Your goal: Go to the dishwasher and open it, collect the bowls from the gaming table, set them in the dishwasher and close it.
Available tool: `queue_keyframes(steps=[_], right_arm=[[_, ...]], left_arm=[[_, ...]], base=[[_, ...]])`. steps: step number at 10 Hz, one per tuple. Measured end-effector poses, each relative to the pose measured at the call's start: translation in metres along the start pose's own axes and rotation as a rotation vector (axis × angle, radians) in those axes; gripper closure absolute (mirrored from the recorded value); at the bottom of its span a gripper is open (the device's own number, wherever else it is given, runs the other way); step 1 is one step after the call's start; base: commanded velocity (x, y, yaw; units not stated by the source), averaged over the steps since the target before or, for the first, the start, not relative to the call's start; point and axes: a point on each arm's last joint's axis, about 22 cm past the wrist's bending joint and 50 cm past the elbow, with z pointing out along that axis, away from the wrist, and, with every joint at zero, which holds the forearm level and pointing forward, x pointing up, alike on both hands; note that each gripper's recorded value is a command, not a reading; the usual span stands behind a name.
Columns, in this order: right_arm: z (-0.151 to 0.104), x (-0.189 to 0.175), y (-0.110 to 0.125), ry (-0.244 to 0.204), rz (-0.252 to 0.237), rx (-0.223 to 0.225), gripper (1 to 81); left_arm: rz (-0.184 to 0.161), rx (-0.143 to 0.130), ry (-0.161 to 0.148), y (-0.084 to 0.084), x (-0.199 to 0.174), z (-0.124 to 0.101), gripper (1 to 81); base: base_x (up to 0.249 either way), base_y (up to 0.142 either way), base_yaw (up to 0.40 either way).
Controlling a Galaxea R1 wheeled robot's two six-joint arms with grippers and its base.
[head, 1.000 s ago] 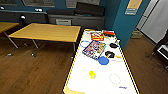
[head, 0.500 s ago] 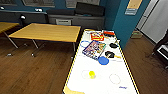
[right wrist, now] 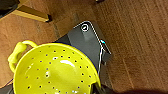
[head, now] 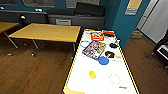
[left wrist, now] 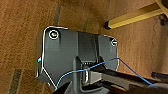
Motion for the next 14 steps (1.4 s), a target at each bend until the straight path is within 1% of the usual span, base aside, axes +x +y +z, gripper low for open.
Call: queue_keyframes(steps=[1,2,4,5,6,7,10,11,13,14], right_arm=[[0.01,-0.003,-0.003,0.006,-0.002,0.009,81.1],[0.019,-0.006,0.0,0.007,-0.005,0.005,81.1],[0.029,-0.015,-0.009,0.004,0.002,0.024,81.1],[0.035,-0.018,-0.015,0.002,0.004,0.036,81.1],[0.037,-0.019,-0.017,0.002,0.005,0.04,81.1],[0.037,-0.019,-0.016,0.003,0.004,0.038,81.1],[0.038,-0.019,-0.017,0.002,0.004,0.039,81.1],[0.037,-0.019,-0.017,0.002,0.004,0.039,81.1],[0.038,-0.02,-0.018,0.001,0.005,0.042,81.1],[0.038,-0.02,-0.019,0.001,0.005,0.043,81.1]], left_arm=[[-0.009,-0.027,0.014,0.013,0.012,-0.011,1.0],[-0.008,-0.052,0.041,0.024,0.035,-0.023,1.0],[0.022,-0.095,0.111,0.047,0.094,-0.046,1.0],[0.031,-0.119,0.143,0.061,0.124,-0.054,1.0],[0.037,-0.145,0.17,0.076,0.152,-0.062,1.0],[0.04,-0.162,0.183,0.088,0.173,-0.068,1.0],[0.077,-0.205,0.193,0.128,0.244,-0.08,1.0],[0.084,-0.21,0.191,0.139,0.266,-0.085,1.0],[0.11,-0.204,0.182,0.16,0.308,-0.096,1.0],[0.107,-0.198,0.171,0.169,0.325,-0.1,1.0]], base=[[0.0,0.0,0.0],[0.0,0.0,0.0],[0.0,0.0,0.0],[0.0,0.0,0.0],[0.0,0.0,0.0],[0.0,0.0,0.0],[0.0,0.0,0.0],[0.0,0.0,0.0],[0.0,0.0,0.0],[0.0,0.0,0.0]])
